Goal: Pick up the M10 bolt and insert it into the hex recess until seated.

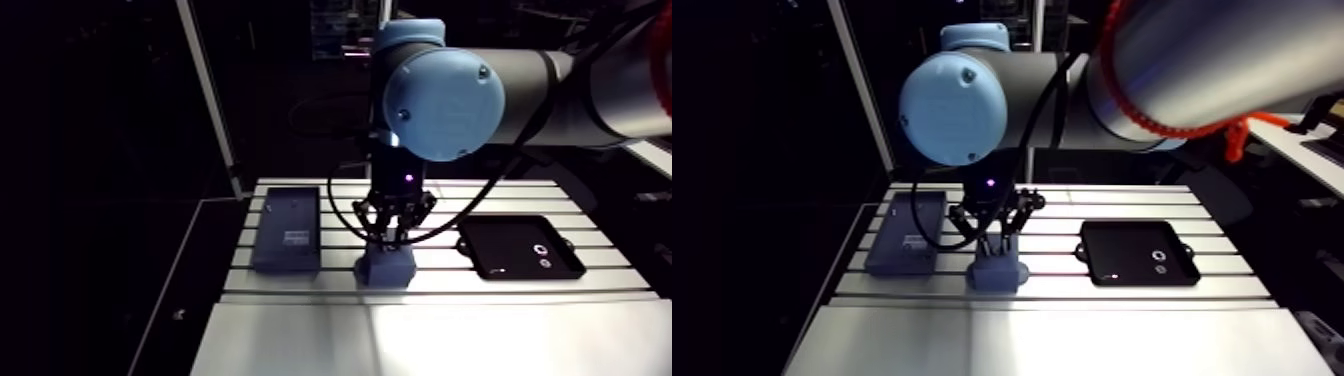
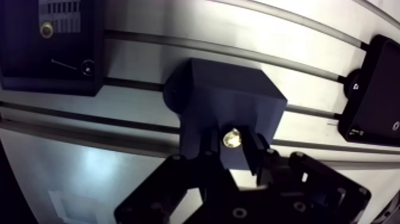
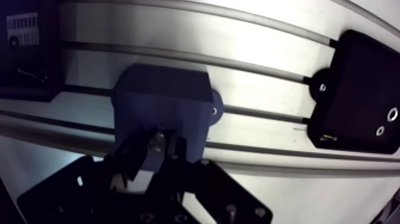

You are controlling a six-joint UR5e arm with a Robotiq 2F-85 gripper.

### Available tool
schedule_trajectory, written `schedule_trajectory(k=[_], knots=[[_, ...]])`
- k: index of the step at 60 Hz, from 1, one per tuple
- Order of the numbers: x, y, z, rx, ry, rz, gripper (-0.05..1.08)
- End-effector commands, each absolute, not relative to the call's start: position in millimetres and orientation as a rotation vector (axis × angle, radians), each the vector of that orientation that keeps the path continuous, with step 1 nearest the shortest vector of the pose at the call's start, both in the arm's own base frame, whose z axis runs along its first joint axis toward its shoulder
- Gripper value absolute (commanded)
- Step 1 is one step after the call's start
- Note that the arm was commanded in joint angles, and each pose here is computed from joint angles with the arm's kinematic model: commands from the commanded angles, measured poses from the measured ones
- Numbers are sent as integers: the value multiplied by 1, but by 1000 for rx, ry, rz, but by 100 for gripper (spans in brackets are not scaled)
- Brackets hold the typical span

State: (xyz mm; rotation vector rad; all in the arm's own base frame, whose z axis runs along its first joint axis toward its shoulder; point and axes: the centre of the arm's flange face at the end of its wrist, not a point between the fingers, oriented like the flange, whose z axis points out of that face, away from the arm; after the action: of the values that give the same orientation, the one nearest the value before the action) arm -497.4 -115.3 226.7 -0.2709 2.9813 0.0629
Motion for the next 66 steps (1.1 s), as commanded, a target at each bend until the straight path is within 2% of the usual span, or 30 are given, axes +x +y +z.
schedule_trajectory(k=[1,66], knots=[[-497,-115,227,-271,2981,64,65],[-497,-115,227,-273,2982,64,67]])
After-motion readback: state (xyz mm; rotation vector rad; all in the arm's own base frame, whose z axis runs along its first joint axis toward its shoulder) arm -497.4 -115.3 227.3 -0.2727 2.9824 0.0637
